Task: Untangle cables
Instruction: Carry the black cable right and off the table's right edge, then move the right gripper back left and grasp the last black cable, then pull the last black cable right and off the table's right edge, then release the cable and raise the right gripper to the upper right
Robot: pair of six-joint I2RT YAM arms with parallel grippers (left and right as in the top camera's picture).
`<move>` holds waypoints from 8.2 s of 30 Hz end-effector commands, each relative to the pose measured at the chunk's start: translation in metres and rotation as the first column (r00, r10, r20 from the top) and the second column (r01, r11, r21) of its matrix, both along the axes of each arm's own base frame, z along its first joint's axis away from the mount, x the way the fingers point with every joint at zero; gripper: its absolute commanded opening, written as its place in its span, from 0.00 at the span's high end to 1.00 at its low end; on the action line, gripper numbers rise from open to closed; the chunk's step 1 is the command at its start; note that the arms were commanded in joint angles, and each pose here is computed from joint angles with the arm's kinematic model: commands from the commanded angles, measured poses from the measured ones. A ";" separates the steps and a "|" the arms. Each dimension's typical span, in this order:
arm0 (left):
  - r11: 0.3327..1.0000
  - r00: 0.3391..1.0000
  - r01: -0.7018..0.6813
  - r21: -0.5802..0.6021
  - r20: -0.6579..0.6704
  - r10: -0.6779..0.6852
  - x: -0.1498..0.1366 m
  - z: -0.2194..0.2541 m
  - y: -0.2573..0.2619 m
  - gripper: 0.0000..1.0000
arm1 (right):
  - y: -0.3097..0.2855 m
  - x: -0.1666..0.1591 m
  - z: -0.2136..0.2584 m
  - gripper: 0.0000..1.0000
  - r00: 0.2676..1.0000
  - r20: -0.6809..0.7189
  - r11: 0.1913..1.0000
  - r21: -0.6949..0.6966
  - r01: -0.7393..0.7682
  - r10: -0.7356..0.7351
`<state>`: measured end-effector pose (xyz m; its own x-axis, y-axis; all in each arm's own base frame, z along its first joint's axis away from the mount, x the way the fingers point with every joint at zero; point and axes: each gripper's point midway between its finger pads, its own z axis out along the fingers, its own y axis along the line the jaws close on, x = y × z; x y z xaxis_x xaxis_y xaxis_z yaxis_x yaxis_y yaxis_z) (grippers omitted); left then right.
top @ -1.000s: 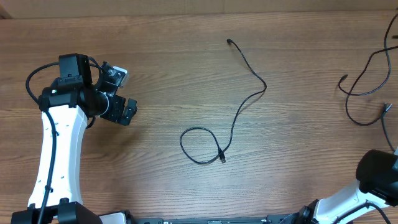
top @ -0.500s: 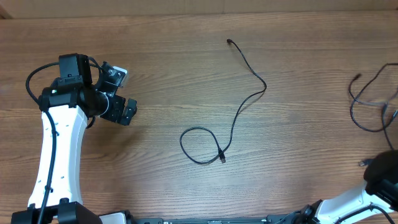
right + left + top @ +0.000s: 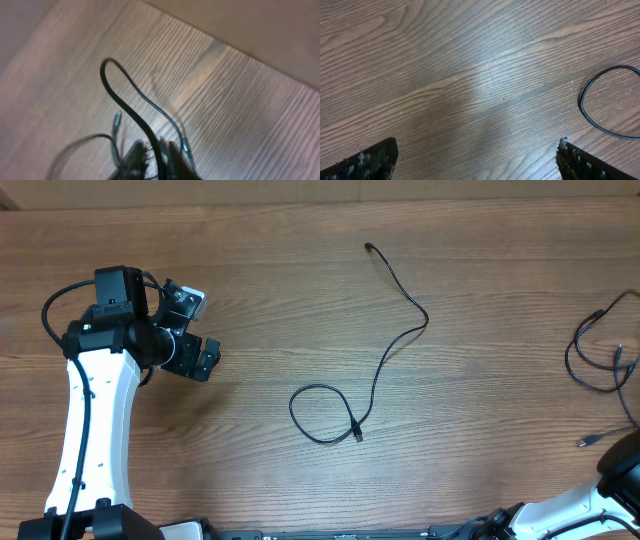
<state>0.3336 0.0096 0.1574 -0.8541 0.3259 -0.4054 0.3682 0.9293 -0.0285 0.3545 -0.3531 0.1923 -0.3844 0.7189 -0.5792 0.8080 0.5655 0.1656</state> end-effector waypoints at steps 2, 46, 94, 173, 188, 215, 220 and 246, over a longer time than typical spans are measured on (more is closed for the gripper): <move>1.000 1.000 0.009 0.005 0.008 -0.009 0.003 0.002 0.002 0.00 | 0.004 0.000 -0.010 0.59 1.000 0.001 1.000 0.014 -0.008 0.008; 1.000 1.000 0.009 0.005 0.008 -0.009 0.003 0.002 0.002 0.00 | 0.268 0.062 -0.018 0.00 0.738 0.203 0.606 0.455 -0.653 0.643; 1.000 1.000 0.009 0.005 0.008 -0.009 0.003 0.002 0.002 0.00 | 0.524 -0.013 -0.170 0.45 0.519 -0.136 0.509 0.509 -0.694 0.844; 1.000 1.000 0.009 0.005 0.008 -0.009 0.003 0.002 0.002 0.00 | 0.118 0.188 0.166 0.96 0.917 0.354 0.956 -0.284 -0.080 0.182; 1.000 1.000 0.009 0.005 0.008 -0.009 0.003 0.002 0.002 0.00 | 0.082 0.230 -0.021 0.96 0.993 0.080 0.973 -0.218 -0.069 0.088; 1.000 1.000 0.009 0.005 0.008 -0.009 0.003 0.002 0.002 0.00 | 0.118 0.188 0.002 0.00 0.971 -0.021 0.968 -0.073 -0.238 0.237; 1.000 1.000 0.009 0.005 0.008 -0.009 0.003 0.002 0.002 0.00 | 0.145 0.173 0.075 0.00 0.945 0.110 0.951 -0.064 -0.303 0.309; 1.000 1.000 0.009 0.005 0.008 -0.009 0.003 0.002 0.002 0.00 | 0.394 0.054 0.150 0.00 0.530 0.211 0.481 0.246 -0.842 0.821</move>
